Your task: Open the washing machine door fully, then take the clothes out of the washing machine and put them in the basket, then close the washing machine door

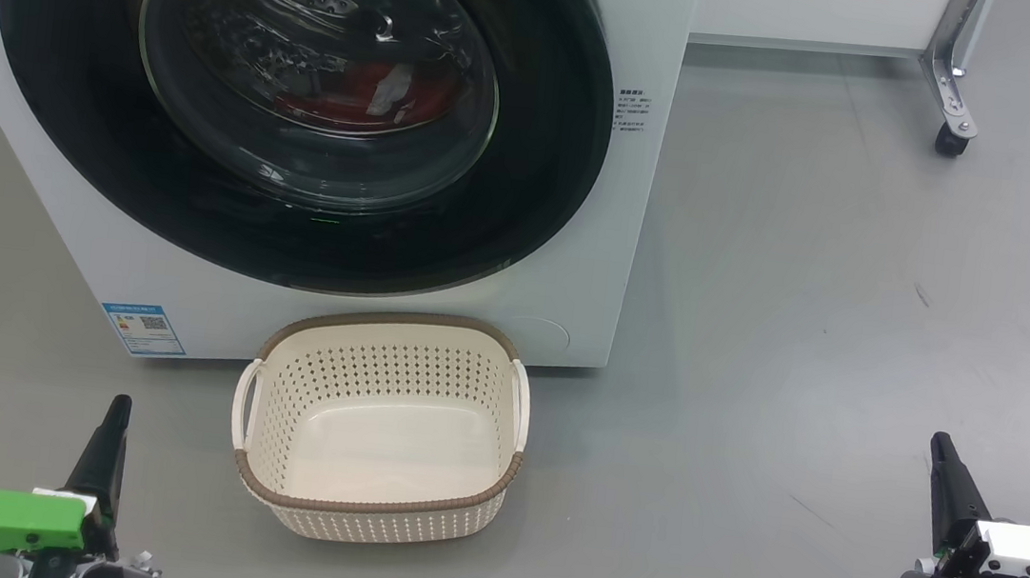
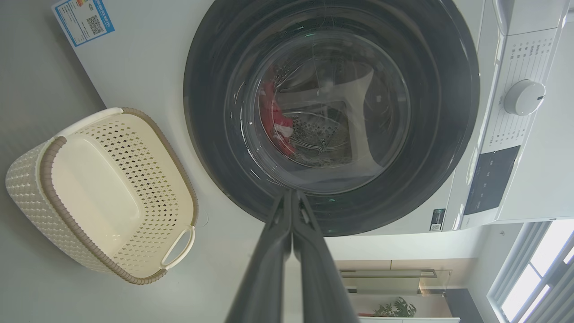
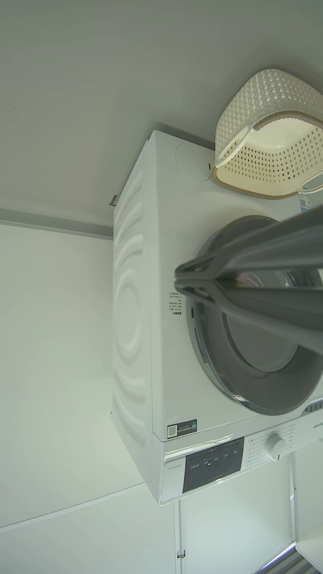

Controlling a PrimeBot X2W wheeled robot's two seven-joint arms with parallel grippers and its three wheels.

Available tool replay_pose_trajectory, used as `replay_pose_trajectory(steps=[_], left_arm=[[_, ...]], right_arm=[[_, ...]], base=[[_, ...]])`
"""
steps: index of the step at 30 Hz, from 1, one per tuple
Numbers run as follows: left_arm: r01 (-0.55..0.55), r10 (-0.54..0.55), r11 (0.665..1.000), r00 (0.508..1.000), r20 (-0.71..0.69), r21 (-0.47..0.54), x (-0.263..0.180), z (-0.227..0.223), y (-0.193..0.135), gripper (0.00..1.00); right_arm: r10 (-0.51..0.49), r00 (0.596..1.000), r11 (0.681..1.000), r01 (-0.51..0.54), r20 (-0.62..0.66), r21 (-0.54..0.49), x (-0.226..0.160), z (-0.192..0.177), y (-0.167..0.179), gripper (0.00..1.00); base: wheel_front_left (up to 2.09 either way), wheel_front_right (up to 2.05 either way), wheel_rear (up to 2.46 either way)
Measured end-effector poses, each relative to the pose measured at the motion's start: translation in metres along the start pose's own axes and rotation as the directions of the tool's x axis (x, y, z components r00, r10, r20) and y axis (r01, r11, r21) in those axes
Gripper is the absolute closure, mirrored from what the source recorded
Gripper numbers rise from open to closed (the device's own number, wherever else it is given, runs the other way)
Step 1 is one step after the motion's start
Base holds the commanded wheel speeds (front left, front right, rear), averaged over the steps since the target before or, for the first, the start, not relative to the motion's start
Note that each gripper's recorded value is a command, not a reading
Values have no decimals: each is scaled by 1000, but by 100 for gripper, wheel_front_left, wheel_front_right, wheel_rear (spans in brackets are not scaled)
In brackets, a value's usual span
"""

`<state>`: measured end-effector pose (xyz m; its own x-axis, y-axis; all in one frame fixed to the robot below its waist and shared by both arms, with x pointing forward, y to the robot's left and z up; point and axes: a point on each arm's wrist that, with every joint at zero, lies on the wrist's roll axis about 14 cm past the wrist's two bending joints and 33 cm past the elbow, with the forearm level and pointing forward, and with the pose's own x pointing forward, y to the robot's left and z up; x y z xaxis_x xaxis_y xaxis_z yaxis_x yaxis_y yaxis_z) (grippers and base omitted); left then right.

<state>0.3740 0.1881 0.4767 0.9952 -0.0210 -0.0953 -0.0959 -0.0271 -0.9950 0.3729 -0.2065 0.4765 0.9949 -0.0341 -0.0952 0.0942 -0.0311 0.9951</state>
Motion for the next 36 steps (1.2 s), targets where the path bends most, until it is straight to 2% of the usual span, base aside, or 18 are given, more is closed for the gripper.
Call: replay_pose_trajectory(steps=[7, 8, 9, 10, 14, 26, 36], left_arm=[[0, 0, 1000, 1000, 0, 0, 0, 0, 0, 100], [0, 0, 1000, 1000, 0, 0, 0, 0, 0, 0], [-7, 7, 1000, 1000, 0, -2, -1, 0, 2, 100], [-21, 21, 1000, 1000, 0, -6, -2, -1, 7, 0], [-88, 87, 996, 996, -2, -26, -13, -6, 30, 0], [-68, 68, 997, 998, 8, -23, -11, -6, 24, 0], [-46, 46, 999, 999, 12, -8, -9, -9, 17, 0]], right_arm=[[0, 1000, 1000, 0, 0, 0, 0, 0, 0, 100], [0, 1000, 1000, 0, 0, 0, 0, 0, 0, 0], [-7, 1000, 1000, 7, 1, 2, -1, 0, -2, 100], [-21, 1000, 1000, 21, 1, 7, -2, -1, -7, 0], [-93, 996, 995, 93, 2, 28, -14, -5, -32, 0], [-75, 997, 997, 75, 6, 11, -13, -5, -26, 0], [-61, 998, 997, 61, 0, -42, -11, -7, -21, 0]], base=[[0, 0, 0], [0, 0, 0], [0, 0, 0], [0, 0, 0], [0, 0, 0], [0, 0, 0], [0, 0, 0]])
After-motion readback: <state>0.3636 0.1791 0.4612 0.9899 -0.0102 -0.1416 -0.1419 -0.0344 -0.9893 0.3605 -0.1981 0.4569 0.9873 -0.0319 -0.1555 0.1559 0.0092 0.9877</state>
